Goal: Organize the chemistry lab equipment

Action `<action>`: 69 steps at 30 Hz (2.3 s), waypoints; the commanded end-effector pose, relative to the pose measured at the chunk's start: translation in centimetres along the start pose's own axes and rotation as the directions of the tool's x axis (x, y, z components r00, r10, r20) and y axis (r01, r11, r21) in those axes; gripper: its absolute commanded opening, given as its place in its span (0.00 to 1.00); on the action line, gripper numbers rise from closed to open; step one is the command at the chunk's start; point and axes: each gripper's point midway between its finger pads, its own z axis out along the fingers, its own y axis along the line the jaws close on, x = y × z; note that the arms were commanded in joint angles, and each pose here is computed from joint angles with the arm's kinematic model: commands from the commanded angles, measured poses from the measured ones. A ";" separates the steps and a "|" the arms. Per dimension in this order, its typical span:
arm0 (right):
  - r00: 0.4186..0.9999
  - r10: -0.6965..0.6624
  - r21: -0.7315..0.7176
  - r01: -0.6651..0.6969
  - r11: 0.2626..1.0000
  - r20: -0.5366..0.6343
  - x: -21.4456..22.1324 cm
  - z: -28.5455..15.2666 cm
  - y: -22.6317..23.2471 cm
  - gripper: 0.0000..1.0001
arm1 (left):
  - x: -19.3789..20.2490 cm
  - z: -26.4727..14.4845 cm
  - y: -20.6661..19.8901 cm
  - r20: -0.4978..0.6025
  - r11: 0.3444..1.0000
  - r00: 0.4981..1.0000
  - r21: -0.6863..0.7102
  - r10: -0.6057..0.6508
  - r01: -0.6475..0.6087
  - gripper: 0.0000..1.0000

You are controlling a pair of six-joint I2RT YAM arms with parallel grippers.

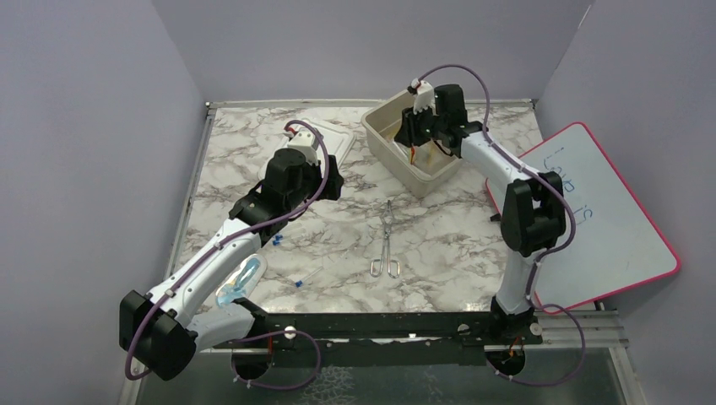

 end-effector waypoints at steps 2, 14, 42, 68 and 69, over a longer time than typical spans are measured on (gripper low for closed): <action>0.995 0.084 0.076 -0.088 0.993 0.053 -4.0 -5.0 0.9 0.37 | -0.6 0.0 -0.3 0.021 1.000 1.000 0.025 -0.012 0.012 0.80; 0.958 0.274 0.178 -0.285 0.942 0.083 -0.7 -11.1 8.8 0.50 | -1.1 -0.3 -0.2 0.042 0.999 0.999 0.025 -0.023 0.022 0.80; 0.852 0.416 0.510 -0.216 0.832 -0.318 21.4 -5.6 14.5 0.62 | -1.3 -0.6 1.0 0.062 0.998 0.997 -0.031 -0.049 0.051 0.81; 0.854 0.376 0.523 -0.149 0.839 -0.360 22.2 -2.4 13.9 0.29 | -1.1 -0.3 0.7 0.044 0.999 0.998 -0.013 -0.049 0.050 0.82; 0.857 0.371 0.521 -0.145 0.841 -0.359 22.1 -2.3 13.8 0.28 | -1.2 -0.3 0.7 0.046 0.999 0.998 -0.012 -0.049 0.050 0.82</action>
